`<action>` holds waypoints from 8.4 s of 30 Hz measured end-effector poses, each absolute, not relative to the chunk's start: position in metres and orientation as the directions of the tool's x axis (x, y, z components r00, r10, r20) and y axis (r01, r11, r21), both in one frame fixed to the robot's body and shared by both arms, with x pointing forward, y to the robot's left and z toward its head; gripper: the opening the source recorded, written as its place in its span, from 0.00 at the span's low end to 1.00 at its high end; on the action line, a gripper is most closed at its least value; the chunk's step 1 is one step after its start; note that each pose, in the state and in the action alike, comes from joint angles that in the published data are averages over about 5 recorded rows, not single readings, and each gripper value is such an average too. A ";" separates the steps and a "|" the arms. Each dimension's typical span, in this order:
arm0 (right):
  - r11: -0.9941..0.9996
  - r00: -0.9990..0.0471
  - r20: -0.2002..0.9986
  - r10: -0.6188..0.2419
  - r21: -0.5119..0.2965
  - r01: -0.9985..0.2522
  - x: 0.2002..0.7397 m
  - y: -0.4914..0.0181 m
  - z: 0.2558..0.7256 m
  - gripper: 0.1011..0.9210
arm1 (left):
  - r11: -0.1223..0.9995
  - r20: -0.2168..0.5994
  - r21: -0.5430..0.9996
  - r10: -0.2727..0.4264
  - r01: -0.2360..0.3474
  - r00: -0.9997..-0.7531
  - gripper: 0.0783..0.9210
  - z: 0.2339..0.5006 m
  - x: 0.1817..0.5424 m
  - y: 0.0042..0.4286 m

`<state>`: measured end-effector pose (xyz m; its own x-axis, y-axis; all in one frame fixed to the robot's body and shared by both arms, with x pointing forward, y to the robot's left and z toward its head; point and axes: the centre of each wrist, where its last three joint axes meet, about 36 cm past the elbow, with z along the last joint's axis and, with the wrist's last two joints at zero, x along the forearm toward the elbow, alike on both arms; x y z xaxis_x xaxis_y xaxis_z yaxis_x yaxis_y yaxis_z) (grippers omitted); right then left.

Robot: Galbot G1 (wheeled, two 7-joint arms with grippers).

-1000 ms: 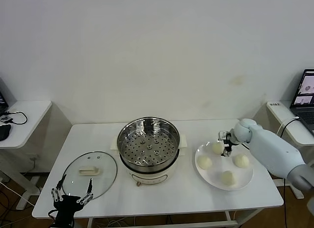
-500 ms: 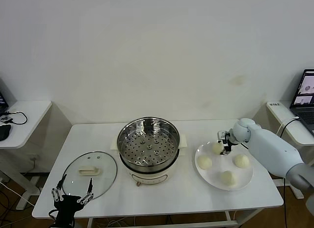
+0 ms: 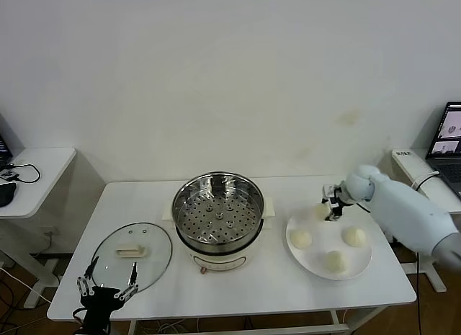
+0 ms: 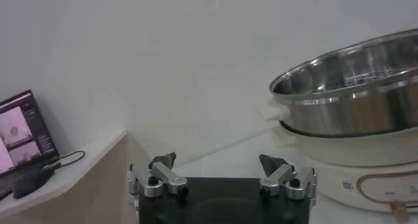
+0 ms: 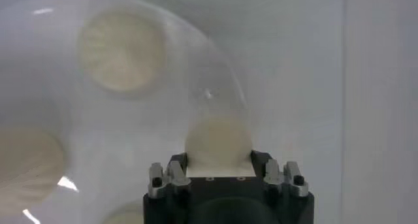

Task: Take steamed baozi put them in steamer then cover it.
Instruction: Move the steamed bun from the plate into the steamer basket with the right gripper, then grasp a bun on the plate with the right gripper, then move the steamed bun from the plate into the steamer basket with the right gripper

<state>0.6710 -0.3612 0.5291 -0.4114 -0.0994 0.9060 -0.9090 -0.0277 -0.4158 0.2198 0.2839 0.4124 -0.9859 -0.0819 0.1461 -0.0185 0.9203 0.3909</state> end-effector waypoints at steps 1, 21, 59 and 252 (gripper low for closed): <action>-0.029 -0.419 0.902 -0.109 -0.424 -0.905 0.671 -0.360 0.538 0.62 | 0.920 0.145 0.391 -0.080 -0.017 -0.986 0.88 0.412 0.220 0.284; -0.222 -0.467 0.818 -0.334 -0.550 -0.805 0.685 -0.244 0.681 0.62 | 0.914 0.123 0.406 -0.067 -0.011 -0.990 0.88 0.418 0.226 0.291; -0.820 -0.313 0.887 -0.340 -0.443 -0.362 0.698 -0.030 0.585 0.62 | 0.906 0.082 0.419 -0.108 -0.064 -0.991 0.88 0.430 0.228 0.304; -0.095 -0.250 0.920 -0.303 -0.290 -0.952 0.645 0.056 0.577 0.66 | 0.905 0.034 0.418 -0.106 -0.082 -0.994 0.88 0.449 0.250 0.327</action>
